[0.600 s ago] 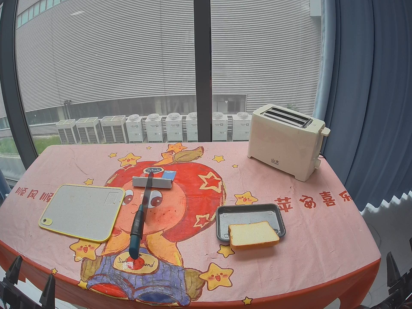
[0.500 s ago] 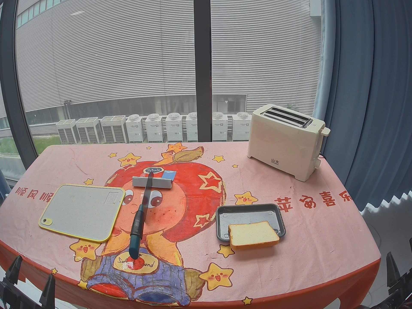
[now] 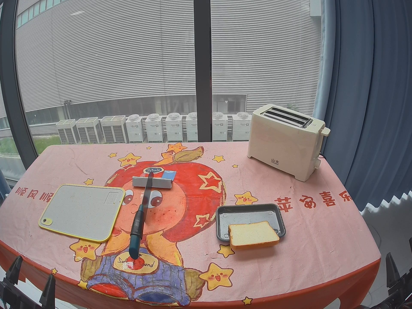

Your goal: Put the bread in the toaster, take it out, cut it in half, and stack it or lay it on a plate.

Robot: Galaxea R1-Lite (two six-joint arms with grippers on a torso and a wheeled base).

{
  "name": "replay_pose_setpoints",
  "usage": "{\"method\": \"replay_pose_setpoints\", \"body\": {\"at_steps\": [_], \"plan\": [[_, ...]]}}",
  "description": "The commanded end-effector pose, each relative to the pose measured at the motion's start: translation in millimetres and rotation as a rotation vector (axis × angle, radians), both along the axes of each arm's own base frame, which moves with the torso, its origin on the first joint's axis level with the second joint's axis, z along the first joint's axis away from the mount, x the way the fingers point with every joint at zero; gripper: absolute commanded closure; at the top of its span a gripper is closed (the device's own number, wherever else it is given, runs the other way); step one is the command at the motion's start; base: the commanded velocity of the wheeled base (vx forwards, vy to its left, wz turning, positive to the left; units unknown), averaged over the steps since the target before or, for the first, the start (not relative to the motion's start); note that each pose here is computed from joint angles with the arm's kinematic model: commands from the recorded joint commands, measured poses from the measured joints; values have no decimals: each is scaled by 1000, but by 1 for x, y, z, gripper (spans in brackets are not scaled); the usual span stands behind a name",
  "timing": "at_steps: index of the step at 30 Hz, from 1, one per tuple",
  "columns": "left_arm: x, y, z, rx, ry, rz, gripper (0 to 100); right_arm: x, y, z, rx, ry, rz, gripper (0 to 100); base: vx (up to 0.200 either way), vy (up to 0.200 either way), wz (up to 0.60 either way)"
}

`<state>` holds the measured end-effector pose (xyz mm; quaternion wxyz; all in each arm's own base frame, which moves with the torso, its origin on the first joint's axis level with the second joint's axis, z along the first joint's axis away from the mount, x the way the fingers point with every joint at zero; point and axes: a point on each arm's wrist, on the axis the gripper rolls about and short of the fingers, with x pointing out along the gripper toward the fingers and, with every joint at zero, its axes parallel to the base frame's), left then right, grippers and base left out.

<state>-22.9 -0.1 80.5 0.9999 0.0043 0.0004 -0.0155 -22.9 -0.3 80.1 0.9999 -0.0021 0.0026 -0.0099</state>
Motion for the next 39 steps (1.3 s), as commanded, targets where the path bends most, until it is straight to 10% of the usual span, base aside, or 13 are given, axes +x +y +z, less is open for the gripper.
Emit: {"method": "replay_pose_setpoints", "body": {"at_steps": [1,39], "plan": [[0,0,-5,-1,2,0,0,0,0,-5,0,0,-2,0,0,0,0],[0,0,-5,-1,2,3,0,0,0,-4,1,-7,4,0,0,0,0]]}}
